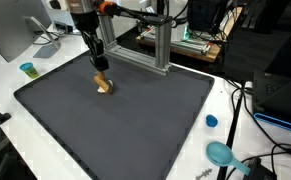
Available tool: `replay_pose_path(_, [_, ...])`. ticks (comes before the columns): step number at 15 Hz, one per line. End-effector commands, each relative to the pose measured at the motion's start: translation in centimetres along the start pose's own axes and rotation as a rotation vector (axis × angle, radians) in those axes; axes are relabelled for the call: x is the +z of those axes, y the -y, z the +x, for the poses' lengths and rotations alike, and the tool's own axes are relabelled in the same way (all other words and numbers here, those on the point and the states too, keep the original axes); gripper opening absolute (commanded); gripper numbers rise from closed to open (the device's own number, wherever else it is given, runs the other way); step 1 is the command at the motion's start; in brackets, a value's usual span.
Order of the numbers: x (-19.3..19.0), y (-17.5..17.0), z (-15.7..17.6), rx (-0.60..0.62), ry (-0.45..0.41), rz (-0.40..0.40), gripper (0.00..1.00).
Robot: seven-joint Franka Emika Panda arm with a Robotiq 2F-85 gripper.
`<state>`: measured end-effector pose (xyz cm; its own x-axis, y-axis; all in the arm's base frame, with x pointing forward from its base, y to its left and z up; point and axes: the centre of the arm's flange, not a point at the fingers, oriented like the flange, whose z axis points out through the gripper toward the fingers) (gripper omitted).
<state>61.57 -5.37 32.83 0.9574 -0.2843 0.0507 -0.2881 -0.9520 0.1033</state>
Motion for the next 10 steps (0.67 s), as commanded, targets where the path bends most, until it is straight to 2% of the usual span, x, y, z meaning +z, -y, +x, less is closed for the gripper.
replay_pose_path(1, [1.8, -0.1, 0.6, -0.007, 0.121, -0.04, 0.21])
replay_pose_path(8, [4.4, 1.1, 0.1, -0.028, 0.232, -0.057, 0.21])
replay_pose_path(10, [3.6, 0.9, -0.4, -0.042, 0.248, -0.066, 0.21])
